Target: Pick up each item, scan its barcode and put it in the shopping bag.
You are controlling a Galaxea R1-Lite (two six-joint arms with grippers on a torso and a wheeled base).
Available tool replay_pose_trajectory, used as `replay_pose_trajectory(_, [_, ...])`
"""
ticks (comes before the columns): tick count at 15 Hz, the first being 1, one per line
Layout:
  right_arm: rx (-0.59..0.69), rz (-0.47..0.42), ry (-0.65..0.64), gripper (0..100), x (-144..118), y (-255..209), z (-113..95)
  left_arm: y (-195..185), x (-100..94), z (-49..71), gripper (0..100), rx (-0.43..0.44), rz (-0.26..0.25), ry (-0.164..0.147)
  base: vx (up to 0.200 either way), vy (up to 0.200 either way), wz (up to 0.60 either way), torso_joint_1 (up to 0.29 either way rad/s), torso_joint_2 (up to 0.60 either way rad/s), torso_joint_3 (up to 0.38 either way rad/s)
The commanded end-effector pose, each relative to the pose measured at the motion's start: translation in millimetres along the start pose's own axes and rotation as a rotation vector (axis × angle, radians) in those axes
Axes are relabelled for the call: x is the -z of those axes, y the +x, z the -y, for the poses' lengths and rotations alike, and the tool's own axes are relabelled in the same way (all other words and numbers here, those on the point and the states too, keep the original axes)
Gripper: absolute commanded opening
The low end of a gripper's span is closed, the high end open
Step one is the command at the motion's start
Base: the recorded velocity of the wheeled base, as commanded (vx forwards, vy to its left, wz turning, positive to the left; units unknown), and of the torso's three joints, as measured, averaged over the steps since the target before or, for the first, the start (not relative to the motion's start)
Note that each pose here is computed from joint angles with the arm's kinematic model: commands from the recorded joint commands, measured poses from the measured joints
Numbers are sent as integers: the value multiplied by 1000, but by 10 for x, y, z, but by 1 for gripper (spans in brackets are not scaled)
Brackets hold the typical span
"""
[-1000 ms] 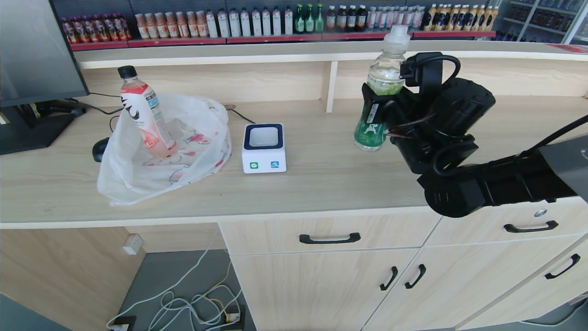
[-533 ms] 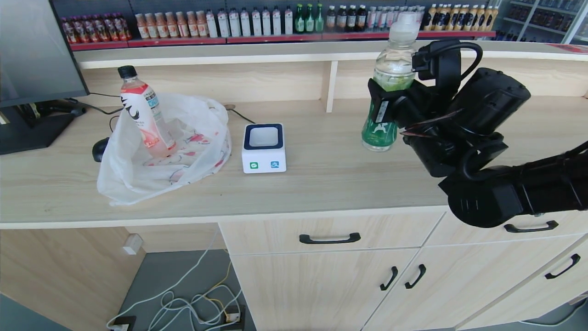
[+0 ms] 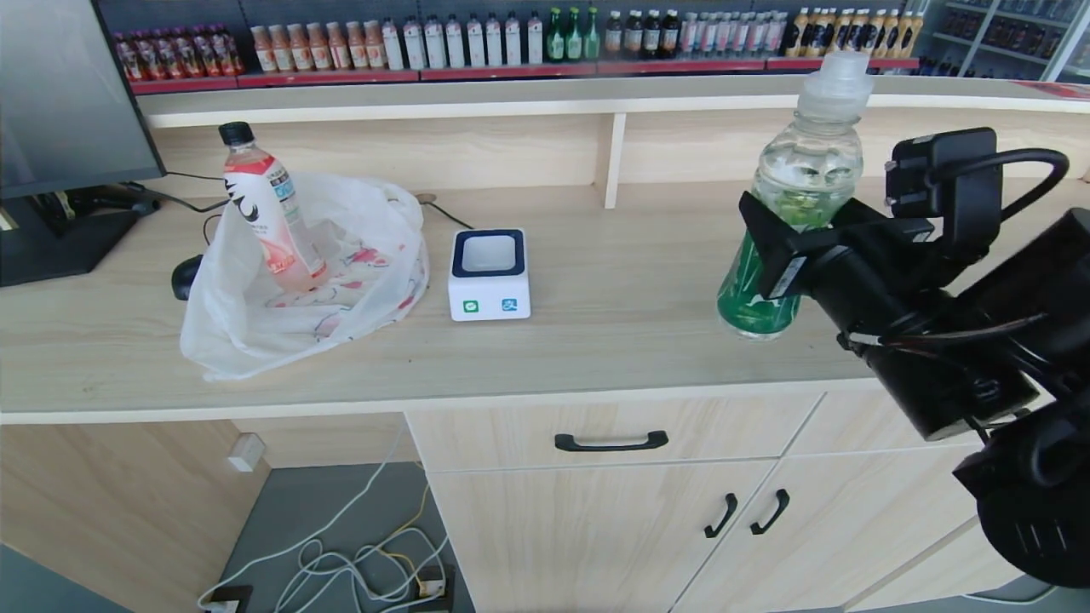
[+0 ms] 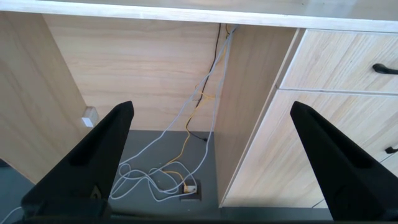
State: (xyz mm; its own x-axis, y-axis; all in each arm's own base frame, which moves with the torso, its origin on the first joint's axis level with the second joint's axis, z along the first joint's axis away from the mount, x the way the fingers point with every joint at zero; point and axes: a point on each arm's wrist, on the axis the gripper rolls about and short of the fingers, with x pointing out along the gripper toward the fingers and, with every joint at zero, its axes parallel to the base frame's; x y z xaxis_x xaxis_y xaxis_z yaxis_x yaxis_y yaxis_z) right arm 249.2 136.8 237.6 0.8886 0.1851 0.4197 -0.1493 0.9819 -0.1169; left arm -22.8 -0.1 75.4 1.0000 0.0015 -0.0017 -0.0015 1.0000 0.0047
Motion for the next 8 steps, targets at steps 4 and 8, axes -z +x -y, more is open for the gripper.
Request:
replay_pose_trajectory(4, [-24, 4, 37, 0, -144, -653, 183, 0, 0, 0, 100, 0, 0, 0, 0, 0, 0, 0, 0, 0])
replay_pose_trajectory(8, [-132, -68, 47, 0, -125, -1381, 266, 0, 0, 0, 100, 0, 0, 0, 0, 0, 0, 0, 0, 0])
